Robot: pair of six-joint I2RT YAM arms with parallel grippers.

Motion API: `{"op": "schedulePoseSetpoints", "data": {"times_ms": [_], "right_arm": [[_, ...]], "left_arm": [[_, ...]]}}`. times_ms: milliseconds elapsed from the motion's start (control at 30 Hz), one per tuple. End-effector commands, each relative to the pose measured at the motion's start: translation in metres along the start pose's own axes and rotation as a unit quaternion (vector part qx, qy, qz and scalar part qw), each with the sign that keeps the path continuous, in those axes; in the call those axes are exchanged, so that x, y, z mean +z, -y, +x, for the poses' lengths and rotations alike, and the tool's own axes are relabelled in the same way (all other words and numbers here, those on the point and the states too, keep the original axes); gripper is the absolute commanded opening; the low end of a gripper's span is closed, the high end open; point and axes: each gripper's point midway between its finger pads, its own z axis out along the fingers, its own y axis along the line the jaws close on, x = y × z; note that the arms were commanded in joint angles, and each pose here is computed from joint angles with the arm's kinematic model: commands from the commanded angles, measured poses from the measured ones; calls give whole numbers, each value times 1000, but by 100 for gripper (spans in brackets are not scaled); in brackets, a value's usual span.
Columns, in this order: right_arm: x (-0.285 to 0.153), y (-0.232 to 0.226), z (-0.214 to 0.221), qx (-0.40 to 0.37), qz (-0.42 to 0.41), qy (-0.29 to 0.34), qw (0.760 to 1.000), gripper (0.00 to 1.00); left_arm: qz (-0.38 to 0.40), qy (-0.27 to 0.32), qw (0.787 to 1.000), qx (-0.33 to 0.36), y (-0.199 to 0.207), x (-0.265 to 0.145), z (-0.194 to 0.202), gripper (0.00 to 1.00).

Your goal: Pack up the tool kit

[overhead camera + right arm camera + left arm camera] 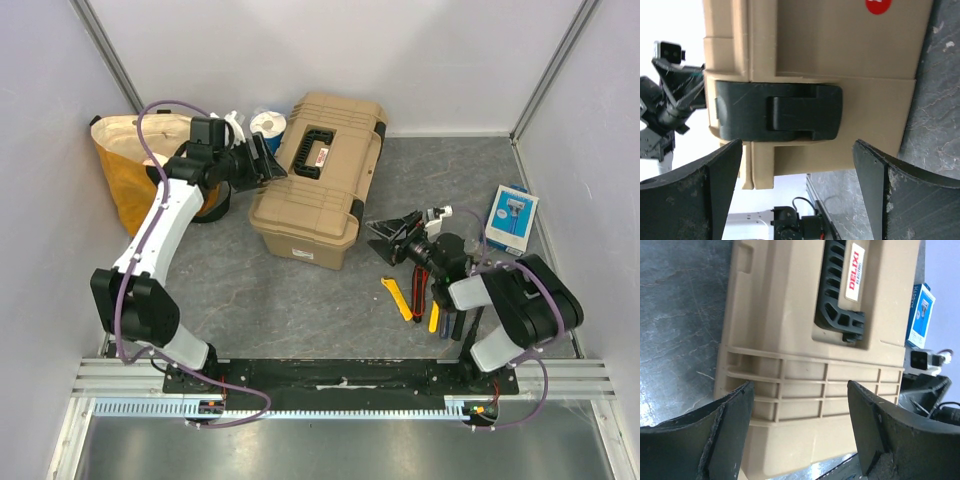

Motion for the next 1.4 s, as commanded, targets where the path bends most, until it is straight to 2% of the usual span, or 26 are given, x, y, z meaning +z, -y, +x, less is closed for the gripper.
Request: {"op": "schedulePoseSetpoints", "data": {"times_ms": [0,100,267,433,633,833,1000,1100,1367], "right_arm": [[-6,-30,-11,57,-97,32,993,98],[-7,-34,-13,130,-131,32,982,98],[2,-57,-9,123,-164,39,978,98],[11,-75,-15,124,-187,52,973,98],[10,-58,-50,110,-156,100,977,98],[51,-50,-86,48,-115,110,986,98],[89,-38,-129,70,-137,130,980,98],[106,-21,-149,92,-146,141,975,98],[133,-10,-189,72,-138,160,975,98]], "left_arm": [[-5,12,1000,26,2,-11,9,81],[-16,-12,1000,5,-11,-3,30,81],[-16,-26,999,-28,-20,6,52,81],[-19,-26,999,-31,-21,6,53,81],[-27,15,999,23,-9,-8,15,81],[-16,70,995,65,12,-11,-37,83],[-1,104,991,84,24,3,-72,91],[7,108,990,88,30,18,-86,92],[-8,107,991,83,22,67,-109,92]]}}
